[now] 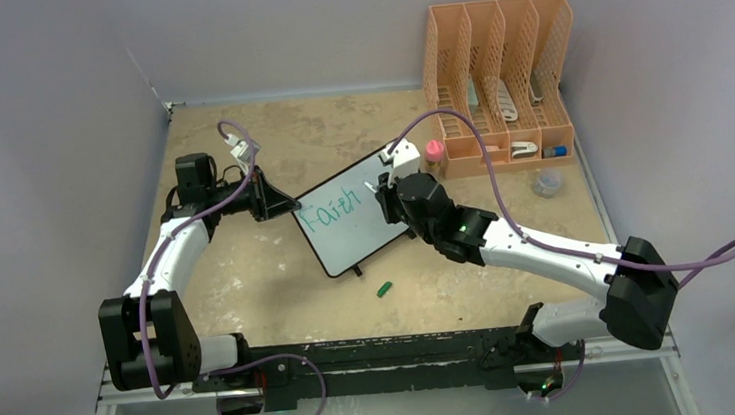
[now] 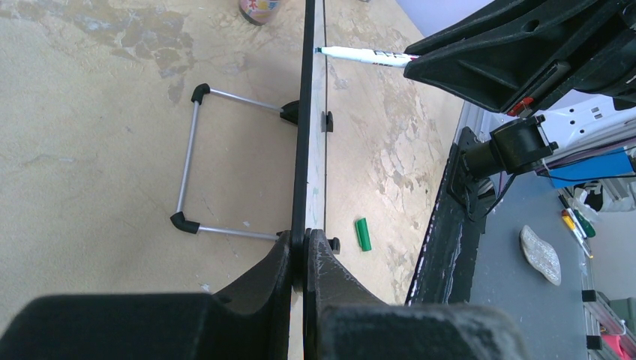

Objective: Write a sentence on the whiteboard

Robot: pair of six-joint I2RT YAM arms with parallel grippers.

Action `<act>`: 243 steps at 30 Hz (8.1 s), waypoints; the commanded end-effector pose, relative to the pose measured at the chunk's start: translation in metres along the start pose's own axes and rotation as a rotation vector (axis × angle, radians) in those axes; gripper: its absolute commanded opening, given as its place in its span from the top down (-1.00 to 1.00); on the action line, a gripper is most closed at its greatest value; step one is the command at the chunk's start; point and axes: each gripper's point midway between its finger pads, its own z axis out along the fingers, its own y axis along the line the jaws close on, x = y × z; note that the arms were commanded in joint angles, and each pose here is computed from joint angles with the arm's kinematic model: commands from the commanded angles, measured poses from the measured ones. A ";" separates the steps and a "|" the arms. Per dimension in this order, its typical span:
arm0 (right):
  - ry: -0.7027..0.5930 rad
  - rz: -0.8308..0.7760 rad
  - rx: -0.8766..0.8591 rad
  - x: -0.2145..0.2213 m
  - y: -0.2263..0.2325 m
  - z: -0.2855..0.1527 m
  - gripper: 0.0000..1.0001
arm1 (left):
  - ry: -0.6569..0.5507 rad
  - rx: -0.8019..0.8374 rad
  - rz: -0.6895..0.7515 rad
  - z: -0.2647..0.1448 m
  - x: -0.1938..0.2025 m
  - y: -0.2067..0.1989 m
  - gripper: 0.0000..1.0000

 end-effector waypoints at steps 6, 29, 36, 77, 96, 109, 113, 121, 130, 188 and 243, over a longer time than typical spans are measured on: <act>-0.052 0.034 0.026 -0.022 -0.004 -0.006 1.00 | -0.012 -0.051 0.069 -0.004 -0.005 0.011 1.00; -0.017 0.020 -0.009 -0.012 -0.002 -0.015 1.00 | -0.014 -0.052 0.072 -0.004 -0.006 0.010 1.00; -0.014 0.018 -0.014 -0.012 0.000 -0.011 1.00 | -0.014 -0.053 0.072 -0.004 -0.006 0.010 1.00; 0.058 0.005 0.036 0.010 -0.009 -0.009 1.00 | -0.015 -0.055 0.074 -0.004 -0.007 0.010 1.00; 0.107 0.016 0.036 0.024 -0.010 -0.013 1.00 | -0.016 -0.056 0.078 -0.004 -0.008 0.010 1.00; 0.016 0.063 0.019 -0.014 -0.003 -0.018 1.00 | -0.015 -0.057 0.079 -0.004 -0.007 0.010 1.00; 0.006 0.060 0.017 -0.020 -0.001 -0.017 1.00 | -0.015 -0.057 0.078 -0.004 -0.007 0.010 1.00; -0.027 0.065 0.012 -0.030 0.002 -0.013 1.00 | -0.014 -0.058 0.075 -0.004 -0.007 0.011 1.00; -0.018 0.069 0.064 -0.024 -0.005 -0.007 1.00 | -0.014 -0.057 0.075 -0.004 -0.007 0.011 1.00; 0.082 0.077 0.100 0.015 -0.016 -0.012 1.00 | -0.014 -0.057 0.077 -0.004 -0.007 0.011 1.00; -0.025 0.086 0.145 -0.017 -0.019 -0.001 1.00 | -0.015 -0.055 0.080 -0.004 -0.008 0.010 1.00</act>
